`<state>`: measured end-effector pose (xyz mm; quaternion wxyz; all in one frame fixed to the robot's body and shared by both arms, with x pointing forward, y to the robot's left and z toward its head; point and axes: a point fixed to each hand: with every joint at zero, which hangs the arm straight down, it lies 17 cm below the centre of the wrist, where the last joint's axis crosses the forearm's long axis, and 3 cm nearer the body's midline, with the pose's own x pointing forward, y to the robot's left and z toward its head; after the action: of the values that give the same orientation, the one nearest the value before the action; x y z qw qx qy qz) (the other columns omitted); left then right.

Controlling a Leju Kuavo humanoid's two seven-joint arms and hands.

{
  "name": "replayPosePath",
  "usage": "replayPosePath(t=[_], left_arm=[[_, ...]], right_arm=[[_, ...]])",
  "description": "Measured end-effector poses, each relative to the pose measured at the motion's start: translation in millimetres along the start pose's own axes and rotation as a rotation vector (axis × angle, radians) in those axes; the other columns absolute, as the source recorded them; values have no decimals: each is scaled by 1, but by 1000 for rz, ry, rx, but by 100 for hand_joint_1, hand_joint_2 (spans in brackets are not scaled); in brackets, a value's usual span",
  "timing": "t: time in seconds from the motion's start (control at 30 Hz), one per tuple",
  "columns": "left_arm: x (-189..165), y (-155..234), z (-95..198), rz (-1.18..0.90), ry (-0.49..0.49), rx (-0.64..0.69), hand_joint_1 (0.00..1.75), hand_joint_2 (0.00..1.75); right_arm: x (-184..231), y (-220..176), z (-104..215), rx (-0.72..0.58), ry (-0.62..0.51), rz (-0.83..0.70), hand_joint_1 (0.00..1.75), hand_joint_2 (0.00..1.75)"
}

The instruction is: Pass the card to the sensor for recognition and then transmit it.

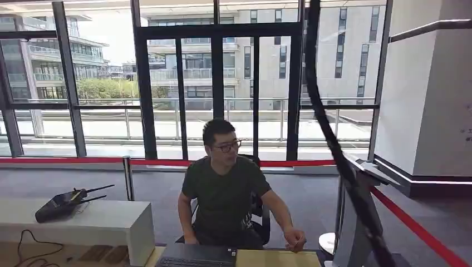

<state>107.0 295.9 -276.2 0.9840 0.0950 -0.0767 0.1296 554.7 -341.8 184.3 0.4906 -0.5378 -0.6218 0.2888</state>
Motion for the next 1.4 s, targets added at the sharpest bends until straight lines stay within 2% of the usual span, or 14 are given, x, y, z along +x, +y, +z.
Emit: replayPosePath(t=[0.17, 0.43, 0.83, 1.17, 1.2, 1.4], left_arm=[[1, 1, 0, -18, -8, 4, 0, 0], [0, 3, -1, -45, -14, 5, 0, 0], [2, 7, -1, -90, -31, 6, 0, 0], [3, 5, -1, -108, -45, -13, 0, 0], [3, 5, -1, -111, -46, -16, 0, 0], [3, 4, -1, -130, -50, -29, 0, 0]], right_arm=[[67, 10, 4, 16, -153, 19, 0, 175], [115, 10, -1, 12, -257, 53, 0, 175], [134, 3, -31, 2, -274, 104, 0, 175], [129, 16, -31, 38, -255, 107, 2, 175], [127, 18, -31, 40, -249, 114, 175, 175], [108, 26, -27, 64, -215, 145, 175, 175]])
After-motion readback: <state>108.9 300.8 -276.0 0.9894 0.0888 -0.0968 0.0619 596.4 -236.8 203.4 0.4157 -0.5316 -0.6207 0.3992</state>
